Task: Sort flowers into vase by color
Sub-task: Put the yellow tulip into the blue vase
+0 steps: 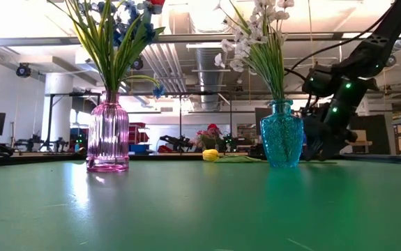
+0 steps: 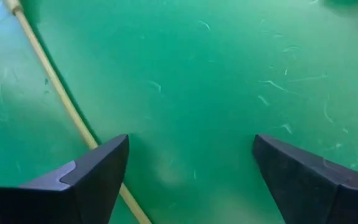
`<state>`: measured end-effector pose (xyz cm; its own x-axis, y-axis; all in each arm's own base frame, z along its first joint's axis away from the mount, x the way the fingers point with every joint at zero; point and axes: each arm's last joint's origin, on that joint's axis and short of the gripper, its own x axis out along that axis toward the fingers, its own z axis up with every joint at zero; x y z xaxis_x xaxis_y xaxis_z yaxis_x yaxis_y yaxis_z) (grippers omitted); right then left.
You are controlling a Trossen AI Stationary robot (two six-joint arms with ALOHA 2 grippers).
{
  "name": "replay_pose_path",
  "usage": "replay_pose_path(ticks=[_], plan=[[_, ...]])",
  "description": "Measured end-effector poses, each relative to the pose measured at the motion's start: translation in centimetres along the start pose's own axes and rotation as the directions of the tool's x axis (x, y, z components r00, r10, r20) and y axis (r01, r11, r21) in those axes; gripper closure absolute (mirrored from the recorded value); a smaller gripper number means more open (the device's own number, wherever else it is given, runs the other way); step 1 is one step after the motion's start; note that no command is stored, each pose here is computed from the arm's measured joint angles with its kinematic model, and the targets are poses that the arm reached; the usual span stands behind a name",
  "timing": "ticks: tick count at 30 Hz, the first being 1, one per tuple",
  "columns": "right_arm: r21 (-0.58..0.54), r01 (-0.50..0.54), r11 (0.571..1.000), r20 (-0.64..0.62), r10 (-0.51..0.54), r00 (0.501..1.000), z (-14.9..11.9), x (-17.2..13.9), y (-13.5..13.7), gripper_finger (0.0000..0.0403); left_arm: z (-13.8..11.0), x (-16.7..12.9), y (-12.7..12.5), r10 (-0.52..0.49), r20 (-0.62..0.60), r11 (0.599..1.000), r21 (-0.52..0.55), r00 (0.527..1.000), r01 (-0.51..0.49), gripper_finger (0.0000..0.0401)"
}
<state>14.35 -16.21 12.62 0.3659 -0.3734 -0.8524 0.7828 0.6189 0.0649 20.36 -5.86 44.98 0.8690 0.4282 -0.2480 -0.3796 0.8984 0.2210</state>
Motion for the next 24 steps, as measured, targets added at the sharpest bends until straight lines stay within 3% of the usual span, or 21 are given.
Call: replay_pose_path(ticks=[12,24], plan=[[-0.147,-0.141,0.979,0.008,0.144,0.99,0.1,-0.3,0.6,0.0118,0.0,0.0,0.0,0.0,0.0,1.0,0.0,1.0,0.0,0.0177],[-0.236,-0.15,0.96,0.004,0.155,0.988,-0.1,-0.2,1.4,0.0168,0.0,0.0,0.0,0.0,0.0,1.0,0.004,1.0,0.0,0.0177]])
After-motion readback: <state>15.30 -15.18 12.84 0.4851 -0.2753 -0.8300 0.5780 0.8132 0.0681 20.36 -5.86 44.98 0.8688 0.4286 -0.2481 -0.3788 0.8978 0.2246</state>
